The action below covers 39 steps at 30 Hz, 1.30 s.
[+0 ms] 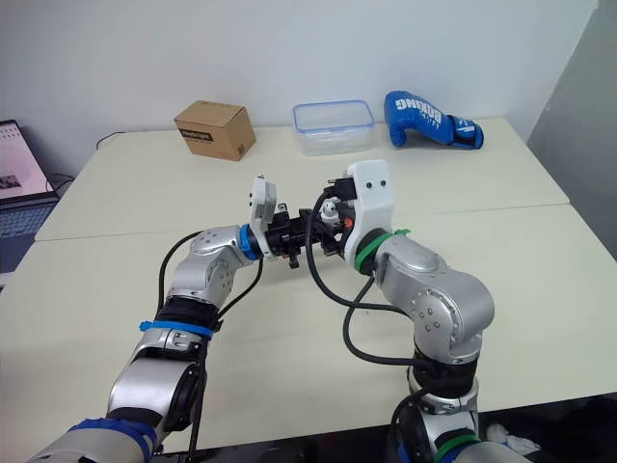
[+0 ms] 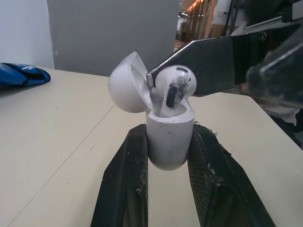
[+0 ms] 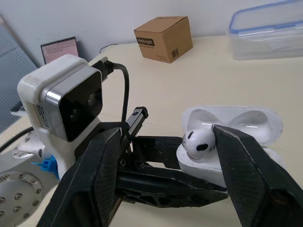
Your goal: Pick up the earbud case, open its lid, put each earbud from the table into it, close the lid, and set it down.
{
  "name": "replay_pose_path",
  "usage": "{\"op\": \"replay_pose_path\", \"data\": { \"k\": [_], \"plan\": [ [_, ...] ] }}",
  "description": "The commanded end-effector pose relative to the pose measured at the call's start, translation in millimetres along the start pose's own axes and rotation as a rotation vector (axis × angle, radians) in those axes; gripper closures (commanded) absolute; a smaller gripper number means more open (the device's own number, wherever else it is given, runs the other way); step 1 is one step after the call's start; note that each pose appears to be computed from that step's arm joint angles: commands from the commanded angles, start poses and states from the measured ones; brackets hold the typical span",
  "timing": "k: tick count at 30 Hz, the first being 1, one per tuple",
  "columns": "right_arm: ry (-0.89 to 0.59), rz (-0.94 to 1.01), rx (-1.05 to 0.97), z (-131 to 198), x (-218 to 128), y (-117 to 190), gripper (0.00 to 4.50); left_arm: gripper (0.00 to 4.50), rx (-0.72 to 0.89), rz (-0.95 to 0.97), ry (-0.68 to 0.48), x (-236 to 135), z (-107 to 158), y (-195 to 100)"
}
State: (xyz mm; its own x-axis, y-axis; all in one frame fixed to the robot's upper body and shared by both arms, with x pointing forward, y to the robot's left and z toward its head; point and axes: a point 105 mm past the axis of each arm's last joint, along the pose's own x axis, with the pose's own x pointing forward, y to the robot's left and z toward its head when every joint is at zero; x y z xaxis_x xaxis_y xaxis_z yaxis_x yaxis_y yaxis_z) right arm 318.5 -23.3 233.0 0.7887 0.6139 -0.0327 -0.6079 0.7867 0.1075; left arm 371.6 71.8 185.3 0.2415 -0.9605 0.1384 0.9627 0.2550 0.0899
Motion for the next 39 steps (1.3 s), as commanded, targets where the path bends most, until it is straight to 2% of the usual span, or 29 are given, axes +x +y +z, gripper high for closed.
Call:
{"op": "replay_pose_path", "data": {
  "k": [1, 7, 9, 11, 14, 17, 21, 26, 31, 39],
  "plan": [
    [-0.075, 0.008, -0.091, 17, -7, -2, 1.26, 3.73, 0.074, -0.018, -0.058, 2, 22, -2],
    [-0.082, 0.062, -0.167, 26, -17, -7, 1.26, 3.73, 0.076, -0.019, -0.061, -1, 23, -3],
    [-0.072, 0.157, -0.178, 32, -26, -1, 1.26, 3.73, 0.078, -0.017, -0.062, -4, 23, -3],
    [-0.007, 0.347, -0.205, 37, -42, 10, 1.26, 3.73, 0.081, -0.016, -0.059, -8, 24, -3],
    [0.103, 0.496, -0.310, 45, -68, 9, 1.26, 3.73, 0.083, -0.023, -0.047, -16, 23, -4],
    [0.279, 0.503, -0.455, 43, -84, -15, 1.26, 3.73, 0.083, -0.040, -0.034, -21, 22, -9],
    [0.536, 0.371, -0.601, 27, -83, -71, 1.26, 3.73, 0.081, -0.059, -0.033, -24, 21, -17],
    [0.747, 0.260, -0.766, 5, -78, -125, 1.26, 3.73, 0.077, -0.088, -0.035, -25, 22, -28],
    [0.899, 0.264, -0.873, -9, -70, -149, 1.26, 3.73, 0.069, -0.104, -0.028, -27, 22, -38],
    [1.048, 0.304, -0.899, -25, -55, -171, 1.26, 3.73, 0.055, -0.106, -0.018, -30, 18, -45]
  ]
}}
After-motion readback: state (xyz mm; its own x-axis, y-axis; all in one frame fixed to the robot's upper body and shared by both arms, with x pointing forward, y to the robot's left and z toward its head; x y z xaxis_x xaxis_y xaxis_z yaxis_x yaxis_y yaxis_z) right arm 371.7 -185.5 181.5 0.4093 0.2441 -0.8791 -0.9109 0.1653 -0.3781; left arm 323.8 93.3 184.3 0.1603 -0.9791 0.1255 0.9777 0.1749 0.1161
